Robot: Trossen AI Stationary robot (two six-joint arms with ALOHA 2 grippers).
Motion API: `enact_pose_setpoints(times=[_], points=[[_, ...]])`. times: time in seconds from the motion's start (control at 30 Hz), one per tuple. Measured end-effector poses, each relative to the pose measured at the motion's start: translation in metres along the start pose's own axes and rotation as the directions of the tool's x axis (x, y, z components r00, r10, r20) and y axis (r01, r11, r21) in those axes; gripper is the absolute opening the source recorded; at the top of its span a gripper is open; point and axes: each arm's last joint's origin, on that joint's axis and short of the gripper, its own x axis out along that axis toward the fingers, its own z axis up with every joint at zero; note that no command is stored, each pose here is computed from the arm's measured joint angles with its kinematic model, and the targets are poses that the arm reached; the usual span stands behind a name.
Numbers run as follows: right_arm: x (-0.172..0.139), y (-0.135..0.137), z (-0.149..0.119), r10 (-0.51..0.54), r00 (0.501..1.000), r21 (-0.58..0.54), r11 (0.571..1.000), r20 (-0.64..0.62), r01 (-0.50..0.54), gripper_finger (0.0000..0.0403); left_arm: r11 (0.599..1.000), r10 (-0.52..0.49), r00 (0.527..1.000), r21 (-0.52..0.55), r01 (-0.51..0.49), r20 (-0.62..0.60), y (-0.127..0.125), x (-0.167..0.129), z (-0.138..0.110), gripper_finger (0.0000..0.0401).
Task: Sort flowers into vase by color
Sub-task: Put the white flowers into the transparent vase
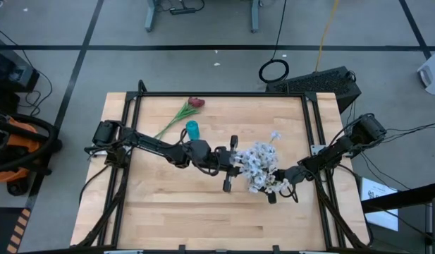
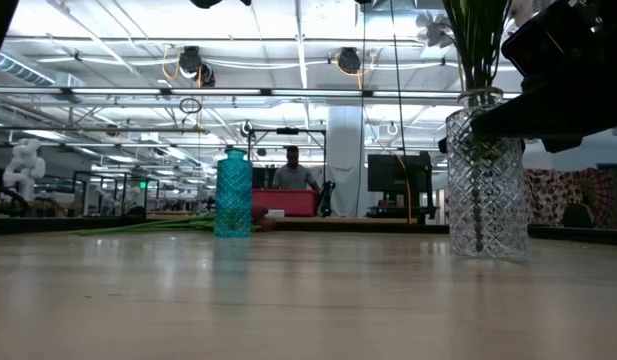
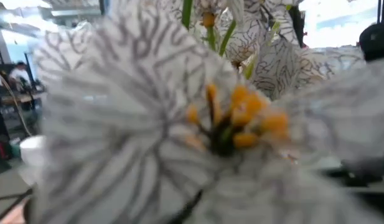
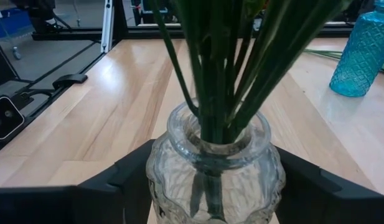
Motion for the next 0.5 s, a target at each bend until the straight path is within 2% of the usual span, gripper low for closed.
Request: enact_pose_setpoints(times=[0.5], points=[[0.0000, 0.0001, 0.0004, 0.001, 1.000, 0.007, 1.000, 0.004, -0.001, 0.0244, 1.000, 0.014, 1.000, -0.011, -0.014, 0.013, -0.0058, 0.0002, 0.0020, 0.0049]])
